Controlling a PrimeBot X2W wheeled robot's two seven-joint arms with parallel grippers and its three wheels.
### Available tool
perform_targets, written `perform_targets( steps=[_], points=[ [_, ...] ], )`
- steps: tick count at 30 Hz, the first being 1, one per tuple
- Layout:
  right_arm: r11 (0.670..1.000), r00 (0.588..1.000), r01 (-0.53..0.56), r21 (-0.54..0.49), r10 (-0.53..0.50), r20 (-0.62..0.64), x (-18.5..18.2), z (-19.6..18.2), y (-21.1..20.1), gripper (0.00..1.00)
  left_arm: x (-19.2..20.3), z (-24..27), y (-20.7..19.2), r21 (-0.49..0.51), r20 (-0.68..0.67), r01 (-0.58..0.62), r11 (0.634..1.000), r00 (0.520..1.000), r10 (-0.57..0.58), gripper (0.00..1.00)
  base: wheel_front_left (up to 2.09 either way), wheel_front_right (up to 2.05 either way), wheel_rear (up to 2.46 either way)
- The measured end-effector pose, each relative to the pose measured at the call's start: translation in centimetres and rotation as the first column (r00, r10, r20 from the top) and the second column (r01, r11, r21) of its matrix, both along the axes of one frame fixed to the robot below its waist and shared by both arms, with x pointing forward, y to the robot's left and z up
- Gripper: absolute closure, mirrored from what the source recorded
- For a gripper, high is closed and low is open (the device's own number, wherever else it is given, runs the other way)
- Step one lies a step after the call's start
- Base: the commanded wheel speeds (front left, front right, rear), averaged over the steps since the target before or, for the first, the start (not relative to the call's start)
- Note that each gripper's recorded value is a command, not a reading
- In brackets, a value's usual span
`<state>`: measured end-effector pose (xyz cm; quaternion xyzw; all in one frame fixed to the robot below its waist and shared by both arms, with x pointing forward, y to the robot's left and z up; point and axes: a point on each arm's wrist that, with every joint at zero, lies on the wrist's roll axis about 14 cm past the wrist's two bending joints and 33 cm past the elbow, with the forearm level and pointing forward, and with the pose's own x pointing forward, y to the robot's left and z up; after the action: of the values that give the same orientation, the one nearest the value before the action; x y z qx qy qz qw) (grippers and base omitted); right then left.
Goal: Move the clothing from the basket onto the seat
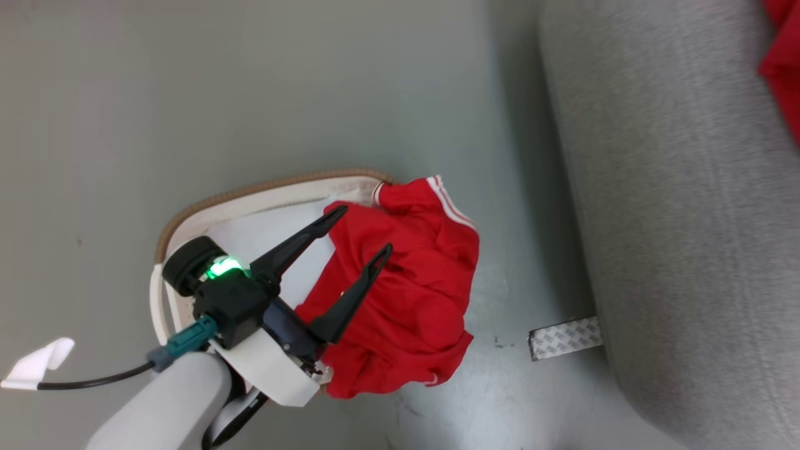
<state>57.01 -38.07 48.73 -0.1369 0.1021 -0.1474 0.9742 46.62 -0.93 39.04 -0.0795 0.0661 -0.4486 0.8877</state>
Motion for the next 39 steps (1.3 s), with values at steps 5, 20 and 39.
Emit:
perform_targets(
  steps=[5, 20, 39],
  points=[
    [0.996, 0.966, 0.074, 0.047, -0.06, -0.251, -0.8, -7.3, -0.3, 1.0, 0.1, -1.2, 0.9, 0.012, -0.028, -0.023, 1.0, 0.999, 0.023, 0.0, 0.0, 0.0, 0.0],
    [0.993, 0.959, 0.076, 0.087, -0.049, -0.281, -2.1, -6.0, 0.8, 0.0, 0.1, 1.5, 0.9, -0.003, 0.0, -0.06, 0.998, 0.998, 0.06, 0.0, 0.0, 0.0, 0.0],
    [0.97, 0.97, -0.239, 0.052, 0.236, 0.061, -7.0, 7.8, 6.9, 0.0, -2.5, 12.3, 3.1, -0.073, 0.16, -0.242, 0.967, 0.955, 0.251, 0.0, 0.0, 0.0, 0.0]
  ],
)
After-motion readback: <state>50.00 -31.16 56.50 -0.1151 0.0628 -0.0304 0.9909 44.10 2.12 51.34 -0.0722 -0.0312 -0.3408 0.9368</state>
